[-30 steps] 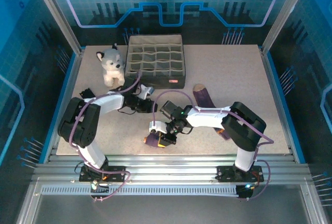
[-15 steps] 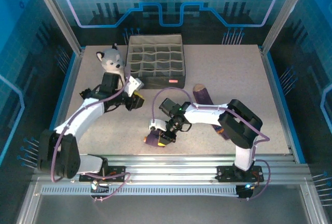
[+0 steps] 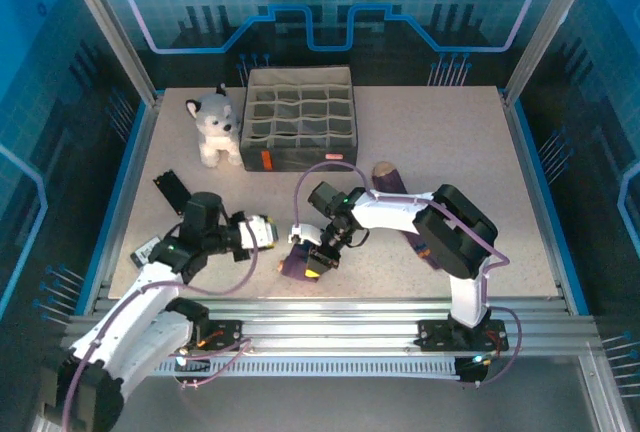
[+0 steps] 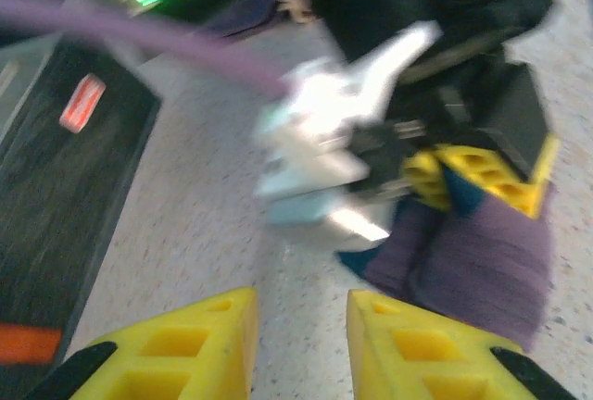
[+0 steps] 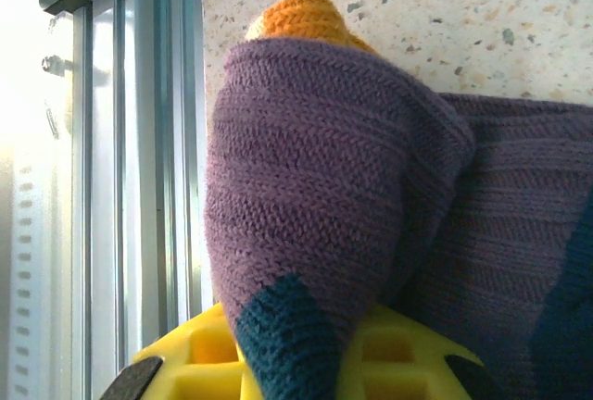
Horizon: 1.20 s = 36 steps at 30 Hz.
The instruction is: Roll the socks
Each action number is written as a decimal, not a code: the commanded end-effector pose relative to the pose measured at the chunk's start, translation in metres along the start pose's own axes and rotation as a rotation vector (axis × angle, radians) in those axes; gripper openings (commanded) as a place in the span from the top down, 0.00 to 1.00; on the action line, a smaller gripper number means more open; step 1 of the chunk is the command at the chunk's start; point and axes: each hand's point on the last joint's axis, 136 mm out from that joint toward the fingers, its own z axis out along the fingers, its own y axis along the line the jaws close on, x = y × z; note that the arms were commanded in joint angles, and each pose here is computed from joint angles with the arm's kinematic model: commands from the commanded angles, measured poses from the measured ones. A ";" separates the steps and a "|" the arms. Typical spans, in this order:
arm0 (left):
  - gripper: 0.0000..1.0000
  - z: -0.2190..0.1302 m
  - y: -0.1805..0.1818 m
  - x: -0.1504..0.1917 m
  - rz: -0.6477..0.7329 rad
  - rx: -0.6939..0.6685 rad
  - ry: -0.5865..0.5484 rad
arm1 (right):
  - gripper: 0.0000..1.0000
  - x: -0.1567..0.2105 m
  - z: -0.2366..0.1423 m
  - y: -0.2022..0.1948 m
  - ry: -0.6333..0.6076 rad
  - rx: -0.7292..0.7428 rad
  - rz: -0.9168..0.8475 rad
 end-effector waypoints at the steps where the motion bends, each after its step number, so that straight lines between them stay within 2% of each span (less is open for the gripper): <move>1: 0.70 0.010 -0.041 0.018 0.199 0.105 0.107 | 1.00 0.024 0.002 -0.022 0.078 0.036 0.119; 5: 0.69 0.025 -0.064 0.023 0.340 0.152 0.162 | 1.00 0.021 -0.002 -0.025 0.078 0.030 0.125; 9: 0.71 0.037 -0.072 0.030 0.391 0.186 0.226 | 1.00 0.021 -0.002 -0.024 0.081 0.019 0.127; 17: 0.68 0.057 -0.076 0.030 0.394 0.214 0.244 | 1.00 0.021 -0.002 -0.019 0.075 0.001 0.125; 28: 0.67 0.062 -0.059 0.014 0.381 0.105 0.221 | 1.00 0.024 0.003 -0.017 0.096 -0.006 0.122; 34: 0.64 0.068 -0.071 0.036 0.324 0.176 0.310 | 1.00 0.020 0.002 -0.016 0.088 -0.005 0.110; 36: 0.65 0.070 -0.076 0.046 0.311 0.216 0.359 | 0.97 0.017 0.001 -0.015 0.078 -0.003 0.102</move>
